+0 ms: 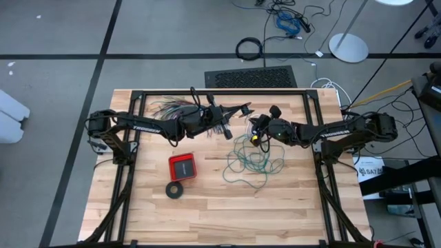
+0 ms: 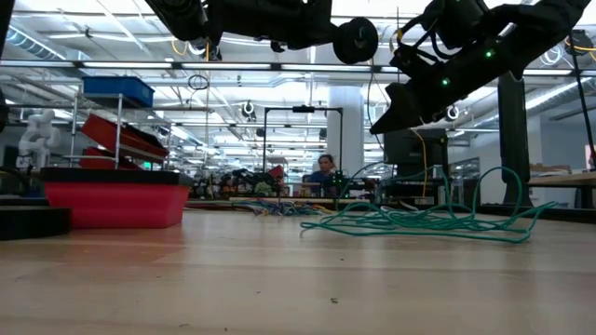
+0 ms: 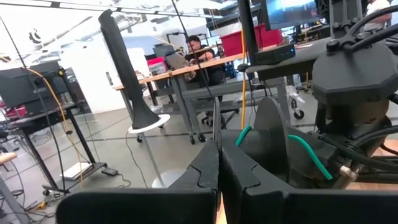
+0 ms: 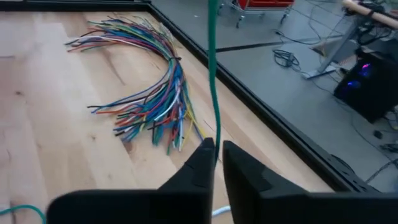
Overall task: Coil cords
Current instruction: Coil the green wire onto the spool
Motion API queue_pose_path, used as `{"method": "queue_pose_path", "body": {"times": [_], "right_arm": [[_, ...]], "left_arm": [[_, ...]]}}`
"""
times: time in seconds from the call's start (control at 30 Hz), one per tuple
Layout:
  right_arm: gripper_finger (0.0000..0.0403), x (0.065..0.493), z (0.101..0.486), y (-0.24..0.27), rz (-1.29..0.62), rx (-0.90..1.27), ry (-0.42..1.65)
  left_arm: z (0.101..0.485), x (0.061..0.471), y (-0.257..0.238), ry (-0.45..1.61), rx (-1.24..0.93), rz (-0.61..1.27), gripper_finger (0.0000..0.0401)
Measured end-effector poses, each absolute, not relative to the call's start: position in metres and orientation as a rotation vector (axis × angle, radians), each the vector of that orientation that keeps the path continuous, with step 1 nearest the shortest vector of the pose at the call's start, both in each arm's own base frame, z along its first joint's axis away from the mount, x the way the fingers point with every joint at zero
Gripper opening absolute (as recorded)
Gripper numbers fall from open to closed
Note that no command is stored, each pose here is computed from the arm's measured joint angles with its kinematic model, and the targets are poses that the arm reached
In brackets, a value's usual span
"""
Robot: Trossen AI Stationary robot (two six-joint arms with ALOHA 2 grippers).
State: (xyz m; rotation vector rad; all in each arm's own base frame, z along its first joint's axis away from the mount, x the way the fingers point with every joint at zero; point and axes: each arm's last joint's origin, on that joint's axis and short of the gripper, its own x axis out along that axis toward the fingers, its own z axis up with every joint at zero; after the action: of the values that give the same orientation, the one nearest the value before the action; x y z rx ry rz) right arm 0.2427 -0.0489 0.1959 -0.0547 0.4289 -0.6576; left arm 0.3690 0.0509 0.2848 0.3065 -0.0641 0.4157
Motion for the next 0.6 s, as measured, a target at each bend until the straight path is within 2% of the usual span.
{"method": "queue_pose_path", "body": {"times": [0.27,0.6], "right_arm": [[0.0001,0.243,0.196,-0.049,-0.637,-0.038,0.42],[0.0,0.261,0.194,-0.048,-0.58,0.023,0.312]], "left_arm": [[0.285,0.369,0.051,-0.067,0.306,0.416,0.0],[0.284,0.369,0.052,-0.043,0.343,0.448,0.0]]}}
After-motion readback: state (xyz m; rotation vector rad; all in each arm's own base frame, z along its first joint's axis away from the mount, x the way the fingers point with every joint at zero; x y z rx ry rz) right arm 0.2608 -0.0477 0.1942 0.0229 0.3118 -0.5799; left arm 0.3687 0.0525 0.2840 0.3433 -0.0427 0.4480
